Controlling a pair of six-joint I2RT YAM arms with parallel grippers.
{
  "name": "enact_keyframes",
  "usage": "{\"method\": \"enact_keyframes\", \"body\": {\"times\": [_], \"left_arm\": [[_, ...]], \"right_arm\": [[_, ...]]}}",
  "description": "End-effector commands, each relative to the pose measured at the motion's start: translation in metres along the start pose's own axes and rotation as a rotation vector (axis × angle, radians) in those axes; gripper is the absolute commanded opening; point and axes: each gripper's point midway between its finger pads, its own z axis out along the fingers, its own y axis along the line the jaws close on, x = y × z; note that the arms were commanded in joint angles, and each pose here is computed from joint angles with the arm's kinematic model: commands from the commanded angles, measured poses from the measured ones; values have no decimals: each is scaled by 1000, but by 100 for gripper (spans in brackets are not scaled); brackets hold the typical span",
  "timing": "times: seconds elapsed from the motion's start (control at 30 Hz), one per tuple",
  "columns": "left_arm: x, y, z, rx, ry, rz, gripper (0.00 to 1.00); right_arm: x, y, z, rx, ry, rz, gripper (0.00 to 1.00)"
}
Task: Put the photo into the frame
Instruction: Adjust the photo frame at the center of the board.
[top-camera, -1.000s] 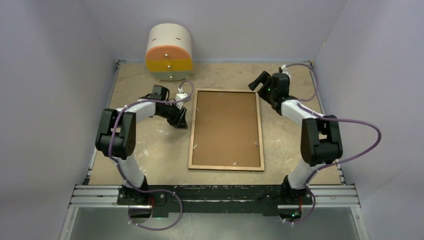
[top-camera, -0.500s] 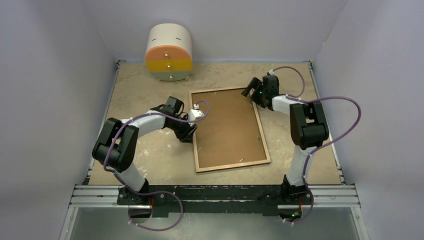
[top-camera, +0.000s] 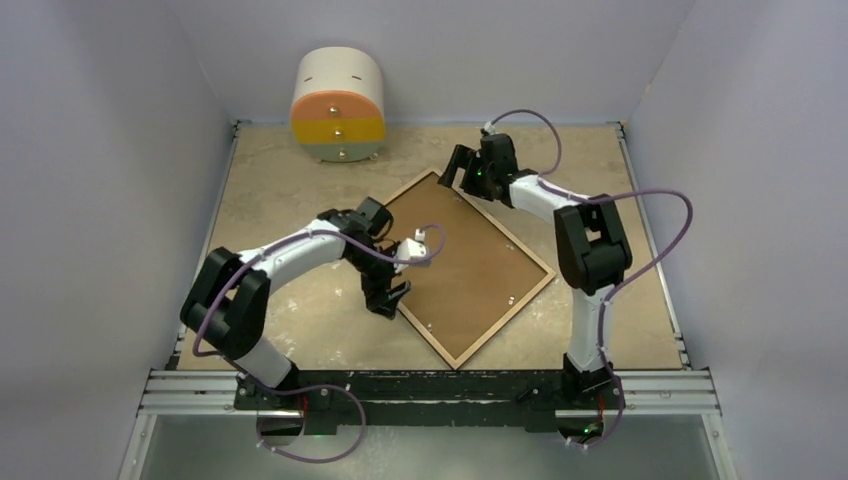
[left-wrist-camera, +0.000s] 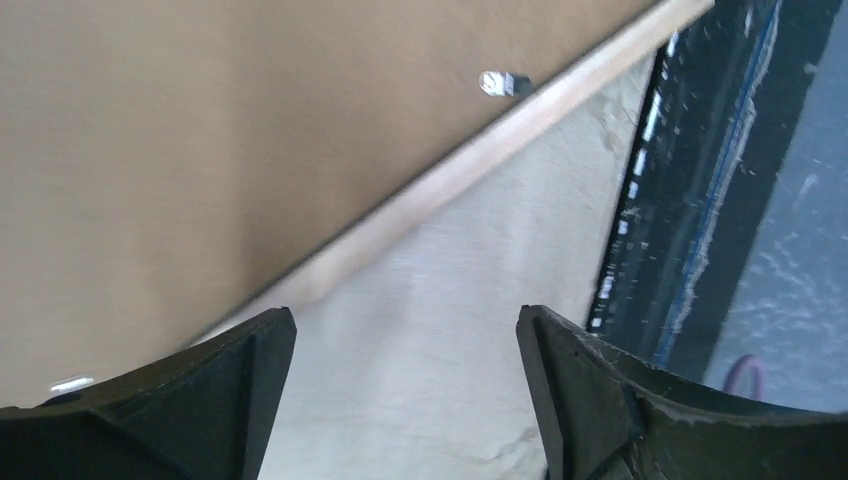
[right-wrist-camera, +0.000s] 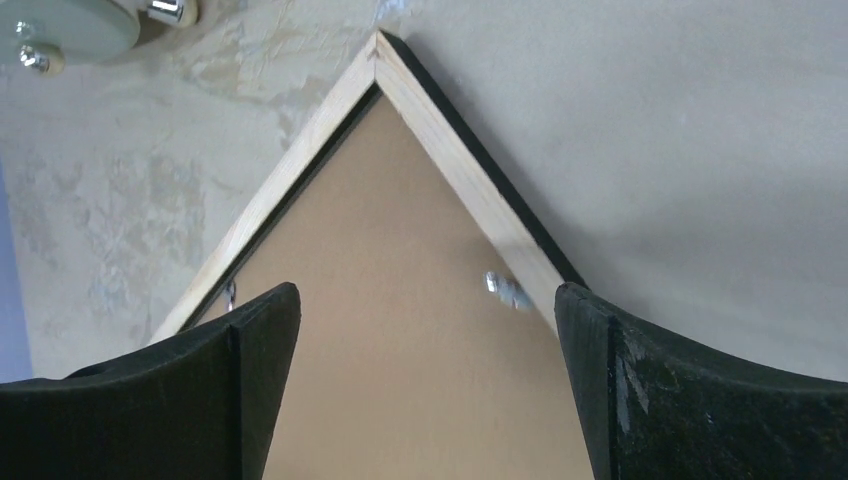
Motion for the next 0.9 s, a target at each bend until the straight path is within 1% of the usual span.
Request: {"method": "enact_keyframes", "body": {"times": [0.0,0.07,0.1,0.17,0.23,0.33,0.37,0.43,0.57,0.63,0.8,0.87], "left_arm": [[-61,30,-81,-165,-191,236,88],[-63,52,-113,-244,-216,216,89],[-62,67,-127,-295,-227,198,89],[-60,111,-155,-431,-260,145,89],[-47,155,-174,-537,-276,49,88],[-26,212,-185,-627,-279,-99,84],[-20,228,-187,-655,-280,-140,81],[-4,257,-184,-704,-265,-211,73],[8,280,-173,-724,-276,-259,64],[12,283,-164,-714,-277,-274,63],[18,277,-140,-655,-289,-289,63],[22,271,-130,-625,-278,-293,64]], "right_arm": [[-35,4,-77,34,-64,27,99],[-43,-20,-102,117,-116,64,99],[-39,-31,-114,146,-118,88,99],[-24,-49,-137,194,-101,134,99],[0,-62,-160,225,-73,162,99],[50,-78,-192,248,-17,207,99],[67,-83,-201,251,5,219,99],[99,-94,-226,275,44,236,99],[137,-100,-259,276,72,272,99],[151,-101,-266,268,85,300,99],[185,-106,-258,237,163,366,99],[190,-107,-250,227,178,376,99]]}}
